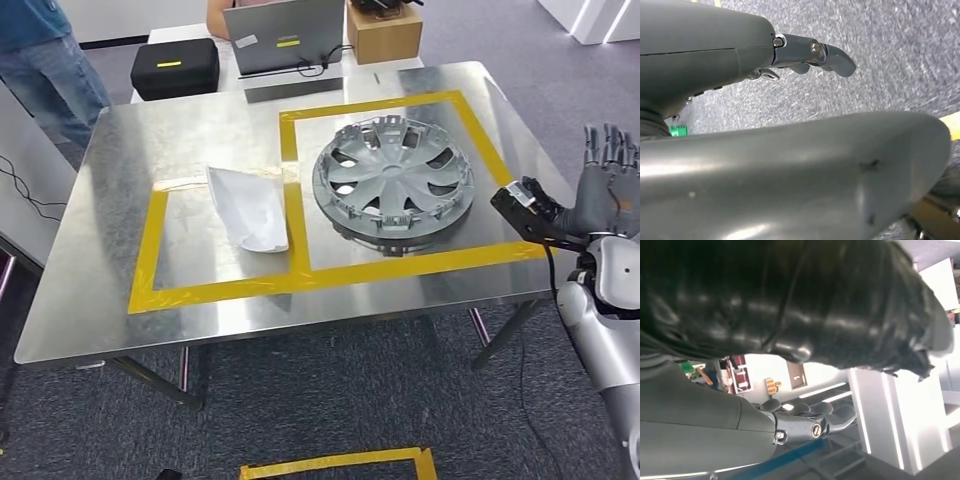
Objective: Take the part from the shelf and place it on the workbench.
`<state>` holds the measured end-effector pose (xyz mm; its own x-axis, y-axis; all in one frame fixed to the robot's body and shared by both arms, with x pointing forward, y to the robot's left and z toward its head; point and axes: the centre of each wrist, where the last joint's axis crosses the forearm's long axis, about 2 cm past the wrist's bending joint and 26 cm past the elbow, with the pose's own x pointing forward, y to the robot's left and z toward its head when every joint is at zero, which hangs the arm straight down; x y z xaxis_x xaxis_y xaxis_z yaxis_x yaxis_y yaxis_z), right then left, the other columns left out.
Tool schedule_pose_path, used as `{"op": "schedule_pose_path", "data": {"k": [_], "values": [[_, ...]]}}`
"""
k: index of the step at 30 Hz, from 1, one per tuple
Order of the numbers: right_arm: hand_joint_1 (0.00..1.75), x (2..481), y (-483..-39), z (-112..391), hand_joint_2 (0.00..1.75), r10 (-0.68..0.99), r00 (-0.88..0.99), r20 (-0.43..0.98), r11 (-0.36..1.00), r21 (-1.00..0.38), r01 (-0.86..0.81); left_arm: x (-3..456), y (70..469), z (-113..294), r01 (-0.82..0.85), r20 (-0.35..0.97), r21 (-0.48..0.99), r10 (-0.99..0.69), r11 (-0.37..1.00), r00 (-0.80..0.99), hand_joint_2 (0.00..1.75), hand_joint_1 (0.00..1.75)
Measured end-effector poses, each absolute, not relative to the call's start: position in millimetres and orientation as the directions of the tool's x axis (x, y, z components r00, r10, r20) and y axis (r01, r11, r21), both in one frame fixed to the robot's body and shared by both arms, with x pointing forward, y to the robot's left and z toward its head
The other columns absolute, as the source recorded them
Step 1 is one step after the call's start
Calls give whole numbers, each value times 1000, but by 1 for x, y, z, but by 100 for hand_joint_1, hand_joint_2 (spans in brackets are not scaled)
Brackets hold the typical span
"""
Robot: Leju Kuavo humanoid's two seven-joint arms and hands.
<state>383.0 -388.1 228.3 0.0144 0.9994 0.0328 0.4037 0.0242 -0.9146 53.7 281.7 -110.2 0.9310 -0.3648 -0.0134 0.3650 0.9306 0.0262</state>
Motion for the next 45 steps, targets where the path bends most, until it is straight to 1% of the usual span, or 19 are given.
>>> {"op": "schedule_pose_path", "data": {"k": [12,32,45], "values": [[0,383,-382,226,0,999,-5,42,41,-918,394,52,285,-110,322,-9,53,-322,945,947,0,0],[0,384,-370,227,0,997,-42,71,82,-918,388,44,280,-111,181,18,9,-181,983,983,0,0],[0,361,-393,209,0,987,-27,156,154,-911,383,44,266,-111,141,36,-9,-141,990,989,0,0]]}}
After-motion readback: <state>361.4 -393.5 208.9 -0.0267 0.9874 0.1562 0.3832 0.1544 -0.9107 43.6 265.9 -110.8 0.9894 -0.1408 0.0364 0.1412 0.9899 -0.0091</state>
